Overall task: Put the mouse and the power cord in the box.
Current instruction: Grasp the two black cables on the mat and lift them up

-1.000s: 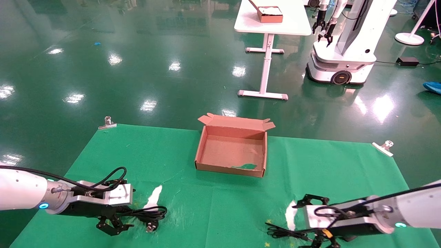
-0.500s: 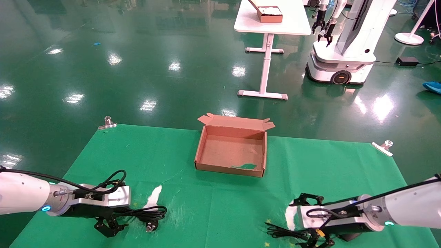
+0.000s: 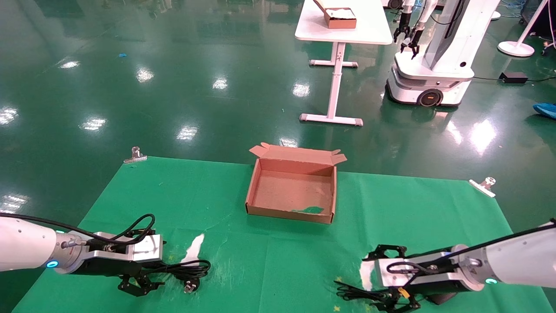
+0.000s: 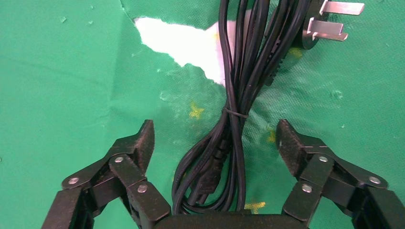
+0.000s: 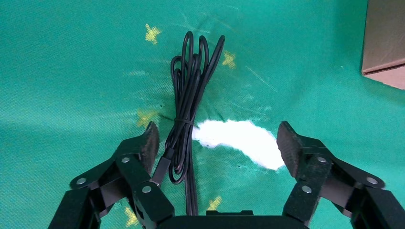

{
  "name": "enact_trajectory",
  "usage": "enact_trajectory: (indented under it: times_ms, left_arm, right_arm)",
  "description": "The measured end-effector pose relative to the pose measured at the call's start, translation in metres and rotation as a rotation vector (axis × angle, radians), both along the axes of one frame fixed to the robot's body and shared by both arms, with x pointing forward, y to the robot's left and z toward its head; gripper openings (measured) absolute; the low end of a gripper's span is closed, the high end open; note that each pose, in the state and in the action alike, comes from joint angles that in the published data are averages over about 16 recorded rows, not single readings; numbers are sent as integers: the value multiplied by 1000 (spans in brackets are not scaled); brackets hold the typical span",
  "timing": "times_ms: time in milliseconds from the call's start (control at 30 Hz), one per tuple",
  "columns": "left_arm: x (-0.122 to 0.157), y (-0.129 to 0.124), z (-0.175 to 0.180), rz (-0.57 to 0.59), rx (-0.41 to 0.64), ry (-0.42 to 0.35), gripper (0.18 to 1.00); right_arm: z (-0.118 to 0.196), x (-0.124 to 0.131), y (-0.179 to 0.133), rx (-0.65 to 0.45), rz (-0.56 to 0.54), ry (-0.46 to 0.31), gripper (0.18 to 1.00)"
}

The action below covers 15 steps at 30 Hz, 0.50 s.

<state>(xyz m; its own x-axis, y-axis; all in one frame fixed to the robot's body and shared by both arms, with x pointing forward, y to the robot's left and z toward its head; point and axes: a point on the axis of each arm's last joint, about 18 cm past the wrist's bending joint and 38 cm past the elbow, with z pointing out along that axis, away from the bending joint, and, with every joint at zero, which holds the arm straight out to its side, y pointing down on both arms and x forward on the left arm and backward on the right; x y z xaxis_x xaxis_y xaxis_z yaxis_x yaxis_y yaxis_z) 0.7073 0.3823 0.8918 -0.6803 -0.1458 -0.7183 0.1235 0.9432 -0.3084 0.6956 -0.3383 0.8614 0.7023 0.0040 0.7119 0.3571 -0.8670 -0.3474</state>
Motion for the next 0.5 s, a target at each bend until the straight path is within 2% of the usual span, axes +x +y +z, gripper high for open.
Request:
enact_trajectory:
  times_ms: [233,500]
  left_arm:
    - [0,-1,0,-1,-1,-2,872]
    - [1,-1,1,-1,-2,-3,713]
  right_arm:
    - [0,0,0,1,2,-1,835]
    - [0,-1,0,2,4,-1,662]
